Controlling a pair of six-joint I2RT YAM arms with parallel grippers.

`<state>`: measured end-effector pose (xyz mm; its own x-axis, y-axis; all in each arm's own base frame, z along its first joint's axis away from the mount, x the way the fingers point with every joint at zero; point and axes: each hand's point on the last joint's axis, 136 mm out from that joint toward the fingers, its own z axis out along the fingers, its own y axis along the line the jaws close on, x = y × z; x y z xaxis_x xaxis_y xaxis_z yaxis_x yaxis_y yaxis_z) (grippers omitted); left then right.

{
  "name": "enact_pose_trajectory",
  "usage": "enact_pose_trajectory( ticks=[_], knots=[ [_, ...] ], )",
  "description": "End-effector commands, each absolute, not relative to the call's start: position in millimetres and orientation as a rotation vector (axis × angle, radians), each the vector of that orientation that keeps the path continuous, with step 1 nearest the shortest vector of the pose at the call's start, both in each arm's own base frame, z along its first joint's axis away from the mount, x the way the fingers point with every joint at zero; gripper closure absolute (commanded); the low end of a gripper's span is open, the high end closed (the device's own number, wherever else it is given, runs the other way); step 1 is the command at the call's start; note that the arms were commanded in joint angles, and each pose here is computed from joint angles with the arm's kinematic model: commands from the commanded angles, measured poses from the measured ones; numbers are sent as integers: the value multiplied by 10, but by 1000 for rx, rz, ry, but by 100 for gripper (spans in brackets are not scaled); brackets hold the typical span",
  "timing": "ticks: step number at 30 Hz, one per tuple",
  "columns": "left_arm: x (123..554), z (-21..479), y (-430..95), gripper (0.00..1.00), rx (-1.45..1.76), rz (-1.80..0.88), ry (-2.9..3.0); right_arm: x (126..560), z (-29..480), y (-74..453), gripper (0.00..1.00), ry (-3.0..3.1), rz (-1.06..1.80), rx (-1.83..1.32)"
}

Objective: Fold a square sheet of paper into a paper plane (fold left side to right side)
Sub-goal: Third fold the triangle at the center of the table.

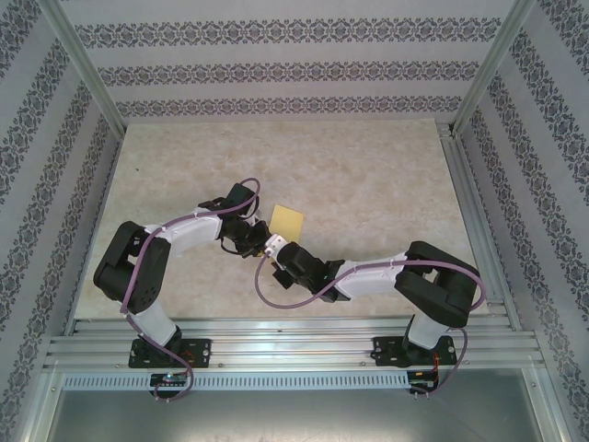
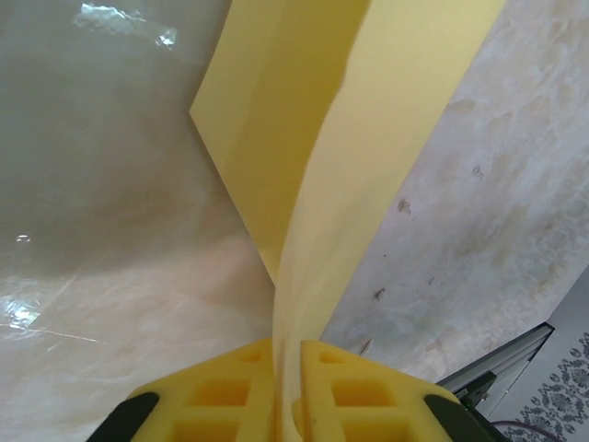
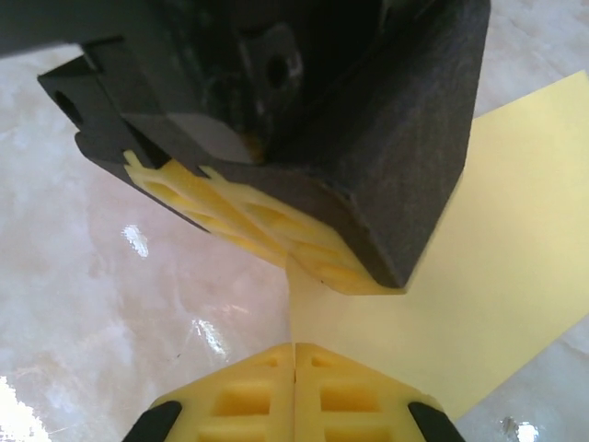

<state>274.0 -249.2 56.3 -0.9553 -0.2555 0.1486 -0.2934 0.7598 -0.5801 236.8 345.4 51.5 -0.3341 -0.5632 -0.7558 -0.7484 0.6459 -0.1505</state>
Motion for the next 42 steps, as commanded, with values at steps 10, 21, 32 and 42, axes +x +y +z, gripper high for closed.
enact_pose_trajectory(
  ticks=[10, 21, 32, 42],
  knots=[
    [2870, 1025, -2461, 30, 288, 1009, -3016, 2356, 516, 3369, 100, 2100, 503, -1013],
    [3353, 1369, -2697, 64, 32, 1207, -3091, 2423, 430, 3296, 100, 2179, 690, -951],
    [3699, 981, -2988, 90, -57, 1266, -3000, 2447, 354, 3289, 100, 2210, 721, -924],
    [3796, 518, -2964, 96, -48, 1207, -2989, 2476, 335, 3264, 100, 2240, 742, -907]
  ],
)
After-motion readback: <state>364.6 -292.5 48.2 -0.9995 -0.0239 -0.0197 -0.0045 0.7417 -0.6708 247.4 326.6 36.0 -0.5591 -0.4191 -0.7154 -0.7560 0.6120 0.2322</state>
